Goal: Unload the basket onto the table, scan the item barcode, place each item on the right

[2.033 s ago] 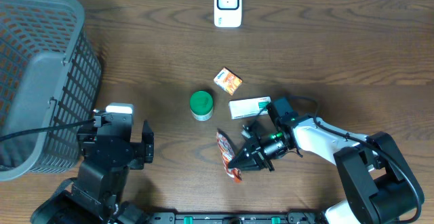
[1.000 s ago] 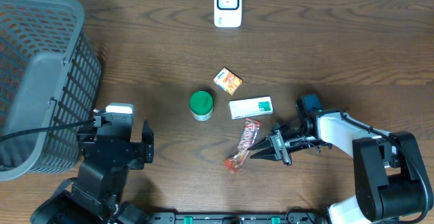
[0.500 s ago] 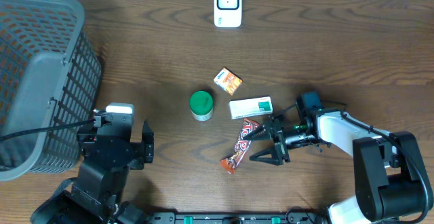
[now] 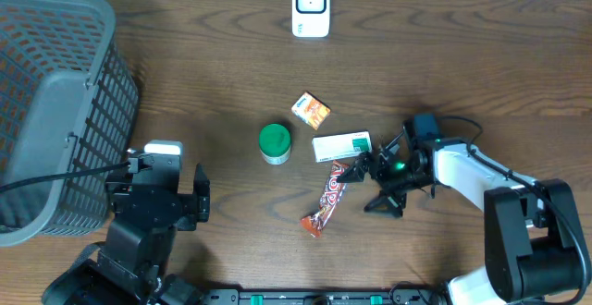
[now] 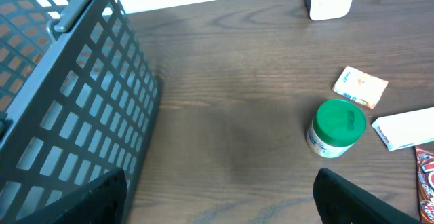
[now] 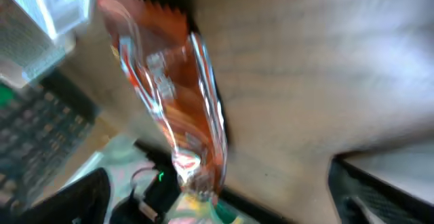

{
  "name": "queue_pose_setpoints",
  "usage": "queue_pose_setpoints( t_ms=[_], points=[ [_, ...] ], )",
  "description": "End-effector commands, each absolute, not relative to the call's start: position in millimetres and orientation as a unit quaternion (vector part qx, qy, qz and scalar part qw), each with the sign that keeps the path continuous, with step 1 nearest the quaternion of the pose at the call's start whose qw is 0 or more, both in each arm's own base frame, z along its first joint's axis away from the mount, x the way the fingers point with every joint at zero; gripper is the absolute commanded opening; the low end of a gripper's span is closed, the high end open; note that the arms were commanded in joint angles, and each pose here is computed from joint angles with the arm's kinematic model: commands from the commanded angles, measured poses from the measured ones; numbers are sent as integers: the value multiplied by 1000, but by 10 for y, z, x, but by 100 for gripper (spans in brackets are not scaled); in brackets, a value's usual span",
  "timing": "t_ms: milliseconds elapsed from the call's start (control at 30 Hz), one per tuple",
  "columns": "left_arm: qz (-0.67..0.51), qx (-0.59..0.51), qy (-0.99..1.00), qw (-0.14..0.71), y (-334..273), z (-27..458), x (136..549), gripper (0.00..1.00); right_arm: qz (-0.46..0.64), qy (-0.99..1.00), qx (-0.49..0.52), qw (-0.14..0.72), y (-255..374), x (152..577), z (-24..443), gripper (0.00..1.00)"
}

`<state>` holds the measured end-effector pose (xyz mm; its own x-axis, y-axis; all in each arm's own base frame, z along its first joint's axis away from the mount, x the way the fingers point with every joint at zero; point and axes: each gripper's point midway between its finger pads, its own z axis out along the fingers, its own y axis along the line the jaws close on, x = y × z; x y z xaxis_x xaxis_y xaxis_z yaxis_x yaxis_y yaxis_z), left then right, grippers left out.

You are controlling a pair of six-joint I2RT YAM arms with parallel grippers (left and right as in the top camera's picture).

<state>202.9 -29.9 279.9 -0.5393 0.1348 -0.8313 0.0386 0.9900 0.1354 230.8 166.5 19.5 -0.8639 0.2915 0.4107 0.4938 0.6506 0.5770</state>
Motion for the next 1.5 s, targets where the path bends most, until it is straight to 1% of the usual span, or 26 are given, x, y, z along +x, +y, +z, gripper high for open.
queue_pose_setpoints(
  t_ms=[0,33,67,200,267,333,367,433,533,567,600,800,967,1000,1133,1267,1467],
  points=[
    [54,44,876,477,-279,2784,2023,88,-277,-931,-231,61,1379,2590,27,77],
    [54,44,876,477,-279,2784,2023,88,-278,-932,-228,50,1377,2640,27,70],
    [54,44,876,477,-279,2784,2023,88,-279,-933,-226,41,1376,2679,28,70],
    [54,44,876,477,-279,2784,2023,88,-267,-939,-218,12,1355,2783,8,73],
    [54,44,876,477,-279,2784,2023,88,-264,-941,-211,13,1391,2764,0,78],
    [54,44,876,477,-279,2784,2023,88,-265,-944,-194,11,1472,2747,-4,80],
    [54,44,876,477,-279,2784,2023,88,-267,-946,-181,8,1526,2749,-8,79],
    [54,44,876,477,-279,2784,2023,88,-271,-949,-161,1,1635,2757,-27,70],
    [54,44,876,477,-279,2784,2023,88,-255,-955,-152,7,1729,2708,-133,67],
    [54,45,876,477,-279,2784,2023,88,-245,-957,-154,11,1728,2682,-182,63],
    [54,44,876,477,-279,2784,2023,88,-234,-959,-157,15,1718,2658,-236,53],
    [54,45,876,477,-279,2784,2023,88,-210,-963,-162,47,1688,2517,-400,29],
    [54,44,876,477,-279,2784,2023,88,-199,-965,-164,45,1648,2517,-420,4],
    [54,45,876,477,-280,2784,2022,88,-200,-965,-164,43,1651,2526,-418,1],
    [54,44,876,477,-279,2784,2023,88,-207,-965,-161,31,1674,2582,-345,1],
    [54,44,876,477,-279,2784,2023,88,-207,-966,-155,1,1647,2648,-121,1],
    [54,44,876,477,-279,2784,2023,88,-95,-971,-200,-93,1120,2661,319,1]
  ],
)
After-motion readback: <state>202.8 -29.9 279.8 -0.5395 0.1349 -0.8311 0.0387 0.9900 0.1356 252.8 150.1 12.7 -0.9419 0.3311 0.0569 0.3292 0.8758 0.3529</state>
